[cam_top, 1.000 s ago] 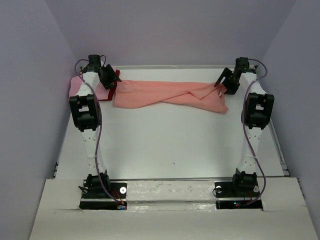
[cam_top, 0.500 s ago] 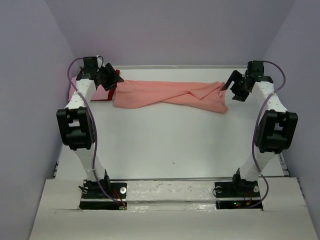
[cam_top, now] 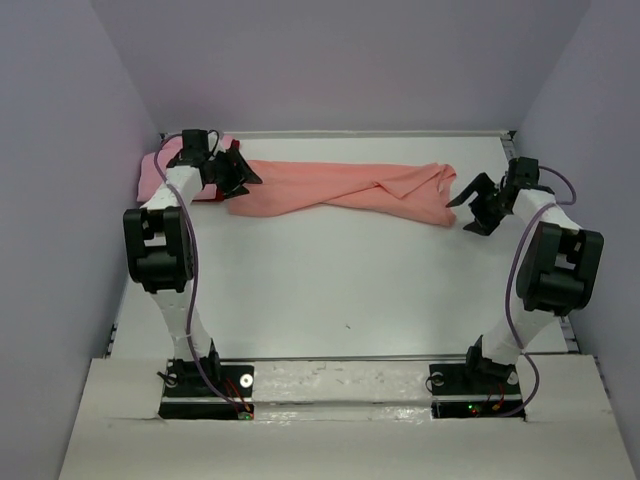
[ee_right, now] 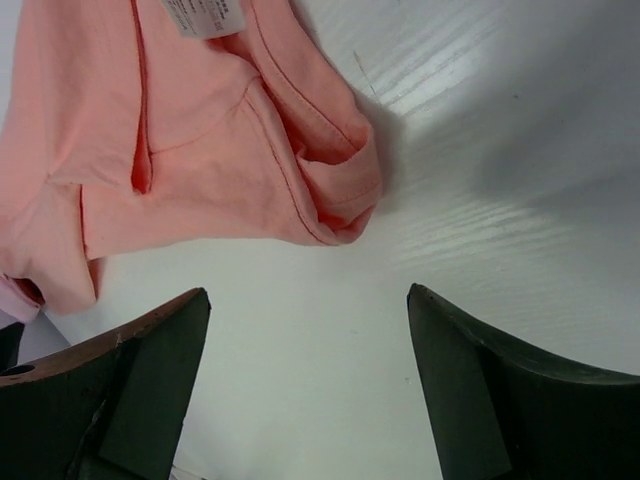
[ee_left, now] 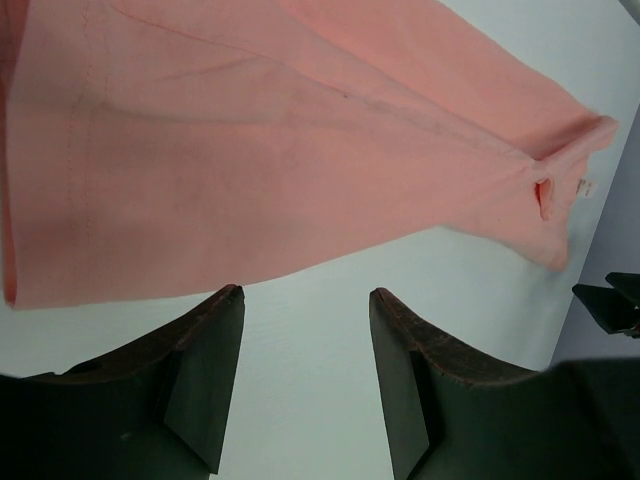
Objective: Fold and stack the t-shirts
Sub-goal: Fold the other side of the tshirt into a rectangle
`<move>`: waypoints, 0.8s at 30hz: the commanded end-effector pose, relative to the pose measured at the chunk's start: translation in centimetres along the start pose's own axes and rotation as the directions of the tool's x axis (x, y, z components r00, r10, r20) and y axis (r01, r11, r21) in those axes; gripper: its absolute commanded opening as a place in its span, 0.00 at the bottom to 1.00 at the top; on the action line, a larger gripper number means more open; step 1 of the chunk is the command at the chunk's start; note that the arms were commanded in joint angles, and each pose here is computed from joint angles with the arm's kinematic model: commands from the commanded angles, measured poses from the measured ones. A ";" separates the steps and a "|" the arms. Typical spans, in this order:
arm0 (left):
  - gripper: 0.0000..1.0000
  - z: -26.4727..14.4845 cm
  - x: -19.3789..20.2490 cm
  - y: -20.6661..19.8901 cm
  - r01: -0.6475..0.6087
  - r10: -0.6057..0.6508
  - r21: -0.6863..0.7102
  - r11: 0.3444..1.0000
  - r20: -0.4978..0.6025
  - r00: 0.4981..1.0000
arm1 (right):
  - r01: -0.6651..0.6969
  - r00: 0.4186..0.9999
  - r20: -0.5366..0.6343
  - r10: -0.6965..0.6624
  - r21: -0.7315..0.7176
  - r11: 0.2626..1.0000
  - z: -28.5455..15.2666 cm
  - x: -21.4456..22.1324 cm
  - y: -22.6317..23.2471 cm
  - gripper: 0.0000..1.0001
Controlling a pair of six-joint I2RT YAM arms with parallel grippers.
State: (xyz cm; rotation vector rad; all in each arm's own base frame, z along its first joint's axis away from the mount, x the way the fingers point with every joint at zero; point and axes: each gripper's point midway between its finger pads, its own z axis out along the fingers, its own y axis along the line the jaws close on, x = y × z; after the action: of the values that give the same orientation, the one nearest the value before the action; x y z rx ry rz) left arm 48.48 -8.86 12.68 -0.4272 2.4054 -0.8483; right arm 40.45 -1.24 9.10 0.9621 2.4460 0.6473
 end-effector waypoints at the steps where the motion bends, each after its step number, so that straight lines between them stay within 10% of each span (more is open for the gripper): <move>1: 0.62 -0.2 -1.3 -2.1 -0.052 0.051 0.072 0.996 0.017 0.999 | -0.005 0.999 0.045 0.010 -0.111 0.994 0.5 -1.6 2.2 0.85; 24: 0.62 3.4 -2.0 0.5 -0.047 0.047 0.017 0.999 -0.028 0.999 | -0.073 0.997 0.002 0.073 -0.063 0.995 5.7 -0.2 -1.6 0.66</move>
State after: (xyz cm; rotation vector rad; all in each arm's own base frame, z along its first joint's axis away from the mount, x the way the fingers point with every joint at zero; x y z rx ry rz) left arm 51.34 -8.91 9.66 -0.4001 2.4410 -0.8539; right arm 42.04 -0.80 4.32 1.0452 2.4089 0.7407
